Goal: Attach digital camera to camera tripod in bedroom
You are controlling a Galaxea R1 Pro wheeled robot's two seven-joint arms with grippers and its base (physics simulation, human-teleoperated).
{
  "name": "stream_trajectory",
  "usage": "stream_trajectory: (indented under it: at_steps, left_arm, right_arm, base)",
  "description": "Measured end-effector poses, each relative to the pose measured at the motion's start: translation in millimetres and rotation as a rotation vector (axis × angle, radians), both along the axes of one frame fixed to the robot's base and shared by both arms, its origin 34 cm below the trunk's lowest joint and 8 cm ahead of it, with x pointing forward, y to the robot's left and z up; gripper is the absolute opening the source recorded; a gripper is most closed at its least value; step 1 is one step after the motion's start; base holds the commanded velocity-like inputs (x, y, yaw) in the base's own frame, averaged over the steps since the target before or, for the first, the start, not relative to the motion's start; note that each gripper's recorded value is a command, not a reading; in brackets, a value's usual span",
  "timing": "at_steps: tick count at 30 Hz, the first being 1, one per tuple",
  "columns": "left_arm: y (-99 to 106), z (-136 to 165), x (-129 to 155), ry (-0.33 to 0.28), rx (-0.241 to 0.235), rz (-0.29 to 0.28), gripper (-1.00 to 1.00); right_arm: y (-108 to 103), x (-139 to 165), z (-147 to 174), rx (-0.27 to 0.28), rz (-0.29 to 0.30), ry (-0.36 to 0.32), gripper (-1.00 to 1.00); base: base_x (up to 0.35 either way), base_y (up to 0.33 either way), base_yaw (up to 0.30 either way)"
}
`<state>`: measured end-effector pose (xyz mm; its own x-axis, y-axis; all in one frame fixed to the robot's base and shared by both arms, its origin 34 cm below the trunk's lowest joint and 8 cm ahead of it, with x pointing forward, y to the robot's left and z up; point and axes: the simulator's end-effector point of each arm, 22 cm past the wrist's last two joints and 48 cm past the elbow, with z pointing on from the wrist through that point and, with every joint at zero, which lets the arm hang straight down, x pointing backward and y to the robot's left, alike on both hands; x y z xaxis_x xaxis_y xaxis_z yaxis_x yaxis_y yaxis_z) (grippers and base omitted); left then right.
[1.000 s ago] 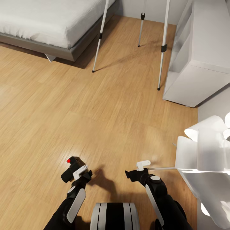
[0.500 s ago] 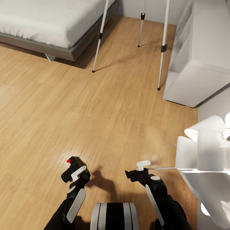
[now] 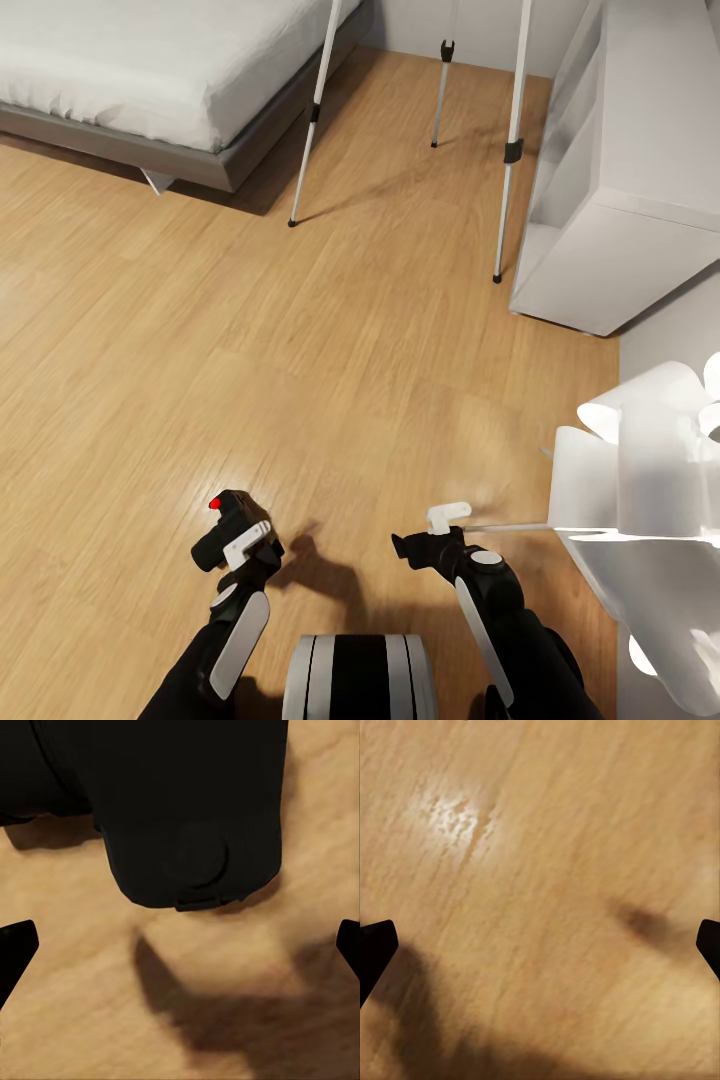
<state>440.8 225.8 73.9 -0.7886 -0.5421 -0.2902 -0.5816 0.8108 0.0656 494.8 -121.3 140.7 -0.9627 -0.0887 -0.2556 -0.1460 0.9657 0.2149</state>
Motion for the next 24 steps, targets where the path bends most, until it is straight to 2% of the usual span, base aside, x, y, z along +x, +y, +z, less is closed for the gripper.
stream_trajectory:
  at_steps: [10,14,24]
  left_arm:
    - [3,0,0,-0.01,0.01,0.008,1.0]
    - [8,1,2,-0.036,0.029,0.027,1.0]
    - [12,-2,-5,-0.035,0.047,0.033,1.0]
  right_arm:
    - [0,0,0,0.001,0.0,0.0,1.0]
    - [0,0,0,0.001,0.0,0.0,1.0]
    - [0,0,0,0.002,-0.001,0.001,1.0]
  base:
    - [0.116,0.0,0.0]
    - [0.026,0.0,0.0]
    - [0.007,0.0,0.0]
